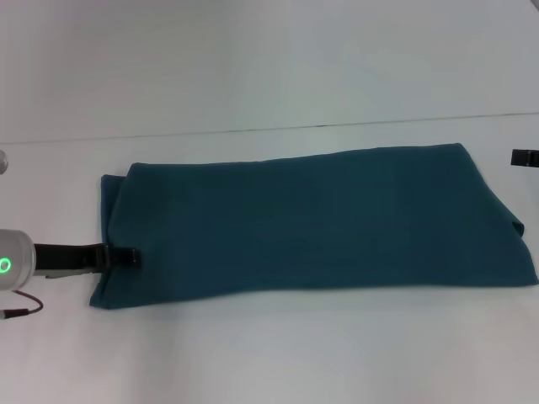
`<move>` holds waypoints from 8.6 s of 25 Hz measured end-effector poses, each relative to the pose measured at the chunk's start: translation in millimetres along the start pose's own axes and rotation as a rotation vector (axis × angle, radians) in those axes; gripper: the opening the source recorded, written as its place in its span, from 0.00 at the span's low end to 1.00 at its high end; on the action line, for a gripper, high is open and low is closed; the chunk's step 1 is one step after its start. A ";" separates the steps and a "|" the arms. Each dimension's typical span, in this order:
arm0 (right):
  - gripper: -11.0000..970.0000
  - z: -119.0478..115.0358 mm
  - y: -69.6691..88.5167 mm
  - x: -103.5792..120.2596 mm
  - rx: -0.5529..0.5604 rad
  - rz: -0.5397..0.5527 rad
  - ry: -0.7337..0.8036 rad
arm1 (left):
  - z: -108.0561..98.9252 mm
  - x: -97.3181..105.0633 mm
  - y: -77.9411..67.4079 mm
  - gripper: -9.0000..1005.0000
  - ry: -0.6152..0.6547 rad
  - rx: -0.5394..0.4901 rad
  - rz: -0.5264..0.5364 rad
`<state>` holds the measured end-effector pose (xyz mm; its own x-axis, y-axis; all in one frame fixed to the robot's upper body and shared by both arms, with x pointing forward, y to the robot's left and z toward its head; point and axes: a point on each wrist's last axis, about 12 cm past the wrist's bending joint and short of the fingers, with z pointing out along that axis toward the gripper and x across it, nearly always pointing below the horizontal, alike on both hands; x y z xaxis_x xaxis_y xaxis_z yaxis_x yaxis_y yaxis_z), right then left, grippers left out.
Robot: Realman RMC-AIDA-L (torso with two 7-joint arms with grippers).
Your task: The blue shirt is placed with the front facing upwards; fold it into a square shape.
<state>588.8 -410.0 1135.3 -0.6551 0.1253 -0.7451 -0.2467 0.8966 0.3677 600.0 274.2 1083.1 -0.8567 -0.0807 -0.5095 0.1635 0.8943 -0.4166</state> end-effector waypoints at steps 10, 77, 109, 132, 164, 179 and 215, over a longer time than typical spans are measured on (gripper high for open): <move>0.94 -0.9 -0.9 0.1 0.002 0.001 0.000 | 2.6 -6.3 -8.8 0.65 -0.004 0.017 0.019; 0.94 -1.1 -1.1 0.4 0.003 -0.002 -0.004 | 2.1 -12.7 -12.7 0.22 0.043 0.006 0.028; 0.94 1.2 1.7 0.5 -0.010 0.011 -0.015 | -28.1 -14.0 23.4 0.05 0.015 -0.073 -0.016; 0.94 14.8 14.0 5.7 -0.048 0.014 -0.012 | -84.3 -21.6 74.9 0.08 -0.017 -0.211 -0.077; 0.94 18.8 27.9 -1.5 -0.121 -0.096 -0.002 | 30.8 -16.9 -154.4 0.12 -0.040 0.765 0.125; 0.94 26.3 34.2 -2.3 -0.133 -0.116 0.005 | 54.9 29.4 -146.2 0.22 -0.098 0.851 0.027; 0.94 87.2 73.8 37.5 -0.231 0.179 0.200 | 0.3 47.1 -42.6 0.93 -0.207 0.594 0.342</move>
<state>608.3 -302.1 1086.0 -0.8237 0.1655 -0.5424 -0.2557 0.7453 0.6157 552.8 232.2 1076.6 -0.6092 0.0266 -0.7926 0.6954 0.4983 -0.5178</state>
